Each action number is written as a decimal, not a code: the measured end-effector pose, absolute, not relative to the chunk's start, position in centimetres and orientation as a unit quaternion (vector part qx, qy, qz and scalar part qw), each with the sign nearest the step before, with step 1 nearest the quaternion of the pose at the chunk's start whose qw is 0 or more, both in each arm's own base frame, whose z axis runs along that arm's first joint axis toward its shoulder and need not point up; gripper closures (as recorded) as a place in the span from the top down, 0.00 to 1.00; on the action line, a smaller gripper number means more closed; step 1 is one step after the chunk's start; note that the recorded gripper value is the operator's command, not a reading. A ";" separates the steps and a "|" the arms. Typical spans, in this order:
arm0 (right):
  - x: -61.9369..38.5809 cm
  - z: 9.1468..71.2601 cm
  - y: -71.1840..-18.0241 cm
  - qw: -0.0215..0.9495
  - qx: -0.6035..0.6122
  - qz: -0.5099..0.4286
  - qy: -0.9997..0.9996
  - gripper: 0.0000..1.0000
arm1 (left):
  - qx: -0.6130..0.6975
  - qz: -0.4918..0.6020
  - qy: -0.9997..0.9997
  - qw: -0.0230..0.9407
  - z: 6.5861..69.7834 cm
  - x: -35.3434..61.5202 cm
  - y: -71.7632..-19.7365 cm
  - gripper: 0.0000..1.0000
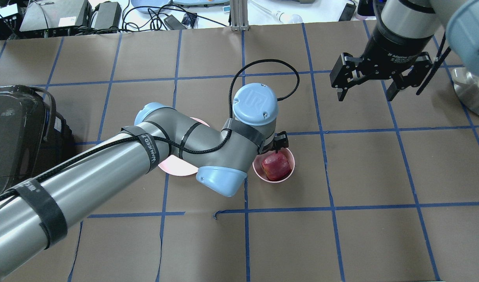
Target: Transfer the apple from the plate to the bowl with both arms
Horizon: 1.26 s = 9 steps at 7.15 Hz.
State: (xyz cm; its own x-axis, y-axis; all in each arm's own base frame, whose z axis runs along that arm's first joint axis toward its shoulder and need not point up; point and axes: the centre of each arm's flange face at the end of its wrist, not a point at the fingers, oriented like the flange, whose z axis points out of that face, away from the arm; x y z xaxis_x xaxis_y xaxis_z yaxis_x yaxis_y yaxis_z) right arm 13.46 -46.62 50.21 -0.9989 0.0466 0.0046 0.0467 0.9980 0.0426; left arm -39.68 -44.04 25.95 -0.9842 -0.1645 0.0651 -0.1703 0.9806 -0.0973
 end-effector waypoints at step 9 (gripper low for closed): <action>13.4 50.0 -47.0 0.002 -0.024 -0.019 -1.000 1.00 | 0.033 0.043 -0.999 0.005 46.9 -12.5 -50.4 1.00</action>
State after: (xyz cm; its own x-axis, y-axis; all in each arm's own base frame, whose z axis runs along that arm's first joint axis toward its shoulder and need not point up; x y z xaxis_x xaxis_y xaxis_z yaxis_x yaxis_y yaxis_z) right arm 13.41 -47.01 49.99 -0.9989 0.0470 0.0051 0.0471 0.9982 0.0371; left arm -12.53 -50.44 46.91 -0.9978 -0.0656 0.0135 -0.0666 0.9941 -0.0859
